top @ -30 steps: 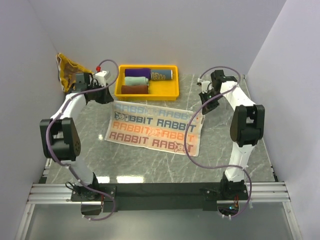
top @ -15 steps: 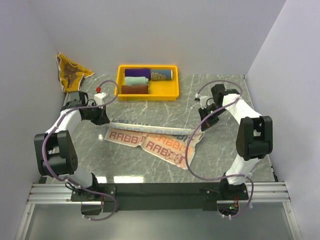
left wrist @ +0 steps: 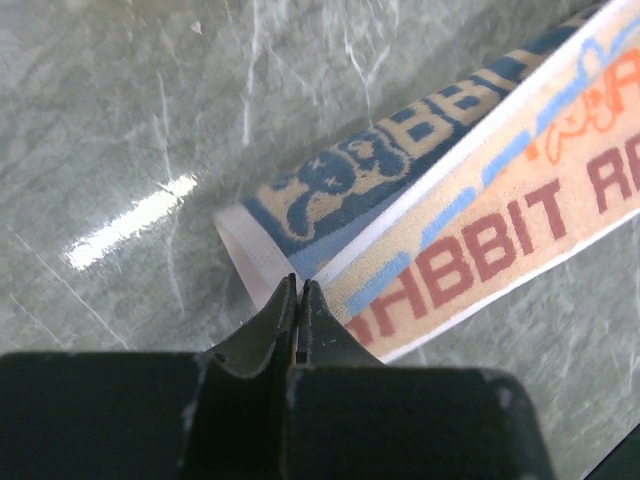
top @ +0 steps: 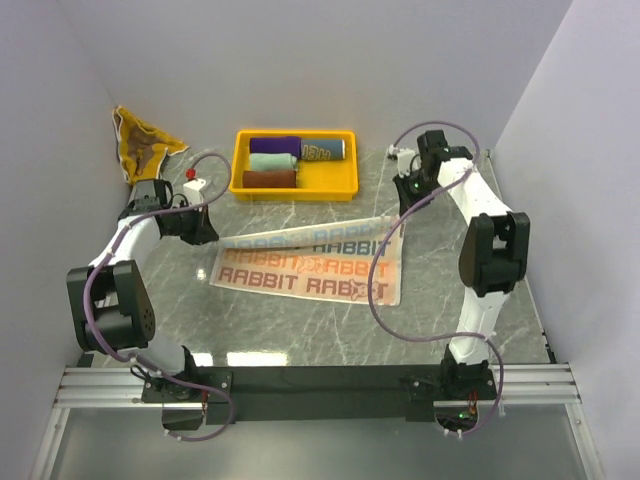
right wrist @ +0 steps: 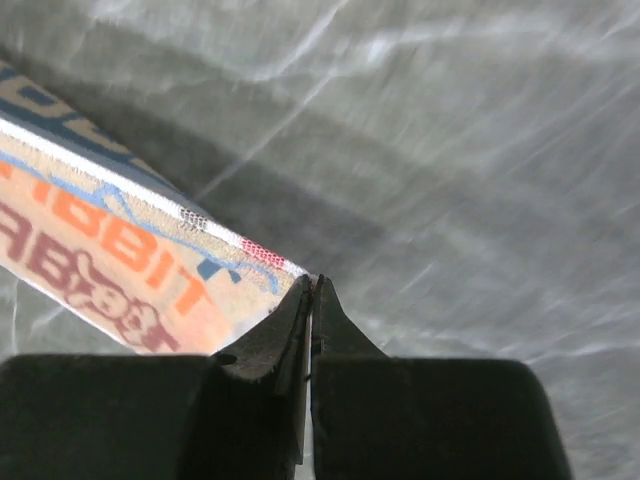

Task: Roll the towels
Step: Fold the towel

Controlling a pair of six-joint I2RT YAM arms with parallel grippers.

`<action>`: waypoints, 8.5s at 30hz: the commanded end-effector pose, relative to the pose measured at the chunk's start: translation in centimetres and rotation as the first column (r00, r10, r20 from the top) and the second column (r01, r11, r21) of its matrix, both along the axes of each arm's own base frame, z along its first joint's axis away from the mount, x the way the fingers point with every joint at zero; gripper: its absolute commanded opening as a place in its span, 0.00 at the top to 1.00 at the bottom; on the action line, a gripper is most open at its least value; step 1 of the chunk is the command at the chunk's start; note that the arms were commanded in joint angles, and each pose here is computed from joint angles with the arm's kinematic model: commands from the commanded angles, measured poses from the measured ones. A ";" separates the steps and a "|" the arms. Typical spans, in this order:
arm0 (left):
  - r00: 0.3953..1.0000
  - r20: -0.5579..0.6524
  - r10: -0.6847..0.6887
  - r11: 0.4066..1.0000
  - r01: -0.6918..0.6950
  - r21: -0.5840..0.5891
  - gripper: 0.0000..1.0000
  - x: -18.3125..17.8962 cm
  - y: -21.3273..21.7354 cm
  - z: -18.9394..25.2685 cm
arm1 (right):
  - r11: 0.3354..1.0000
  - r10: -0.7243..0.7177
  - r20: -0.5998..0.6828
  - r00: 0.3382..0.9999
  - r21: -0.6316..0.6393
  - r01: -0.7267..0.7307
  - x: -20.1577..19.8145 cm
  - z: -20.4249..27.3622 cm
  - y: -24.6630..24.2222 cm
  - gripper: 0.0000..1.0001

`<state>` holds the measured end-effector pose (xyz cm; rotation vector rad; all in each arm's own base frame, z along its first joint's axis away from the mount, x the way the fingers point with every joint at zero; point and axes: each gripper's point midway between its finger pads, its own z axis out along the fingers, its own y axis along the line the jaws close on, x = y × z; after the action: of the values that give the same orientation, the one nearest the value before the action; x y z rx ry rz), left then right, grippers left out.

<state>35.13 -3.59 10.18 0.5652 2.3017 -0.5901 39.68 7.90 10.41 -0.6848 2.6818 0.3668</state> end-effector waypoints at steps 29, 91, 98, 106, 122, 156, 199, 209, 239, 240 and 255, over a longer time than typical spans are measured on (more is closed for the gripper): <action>0.997 0.081 -0.011 1.000 0.010 0.010 1.00 -0.5 0.9 1.0 | 0.949 0.274 0.377 0.885 -0.256 -0.185 -1.0 5.7 1.7 1.00; 0.971 -0.013 -0.238 0.969 0.238 0.059 0.99 -6.4 1.6 -0.6 | 0.752 0.644 0.318 0.696 -0.429 -0.500 -8.9 0.9 4.2 1.00; 0.968 -0.075 -0.238 0.967 0.243 0.080 0.99 -8.1 2.0 -3.3 | 0.731 0.665 0.280 0.692 -0.436 -0.525 -9.8 -0.8 3.6 1.00; 0.966 -0.087 -0.244 0.962 0.252 0.105 0.53 -8.8 2.3 -2.7 | 0.746 0.641 0.240 0.729 -0.419 -0.518 -11.0 -0.6 2.8 0.45; 0.997 -0.075 -0.005 1.000 0.003 -0.028 0.50 -1.2 3.0 0.0 | 0.951 0.307 0.146 0.940 -0.082 -0.298 -11.5 2.8 0.1 0.42; 0.949 -0.296 0.107 0.985 -0.143 -0.101 0.48 -3.3 1.6 -4.7 | 0.943 -0.100 -0.390 0.915 0.257 0.212 -7.8 -5.7 4.0 0.52; 0.978 -0.133 0.162 0.957 -0.189 -0.220 0.99 2.9 2.6 -2.2 | 0.906 -0.183 -0.227 0.957 0.338 0.253 -3.7 -4.8 2.4 1.00; 0.941 -0.187 0.282 0.927 -0.318 -0.202 0.99 5.8 4.1 -5.6 | 0.906 -0.244 -0.233 0.941 0.292 0.307 -1.4 -7.0 1.7 1.00; 0.941 -0.138 0.309 0.938 -0.325 -0.117 0.39 2.9 4.1 -0.6 | 0.931 -0.228 -0.340 0.912 0.199 0.307 -3.5 -5.8 3.4 0.47; 0.942 -0.135 0.306 0.940 -0.322 -0.117 0.39 2.8 4.0 -0.5 | 0.935 -0.228 -0.334 0.914 0.186 0.301 -3.5 -6.1 3.6 0.48; 0.939 -0.106 0.326 0.936 -0.336 -0.102 0.39 2.2 4.2 0.5 | 0.968 -0.211 -0.360 0.909 0.050 0.245 -4.2 -10.0 5.9 0.94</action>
<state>36.98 0.61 8.92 0.0823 2.3997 -0.6117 35.18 14.51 1.48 -0.2870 2.9870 0.6910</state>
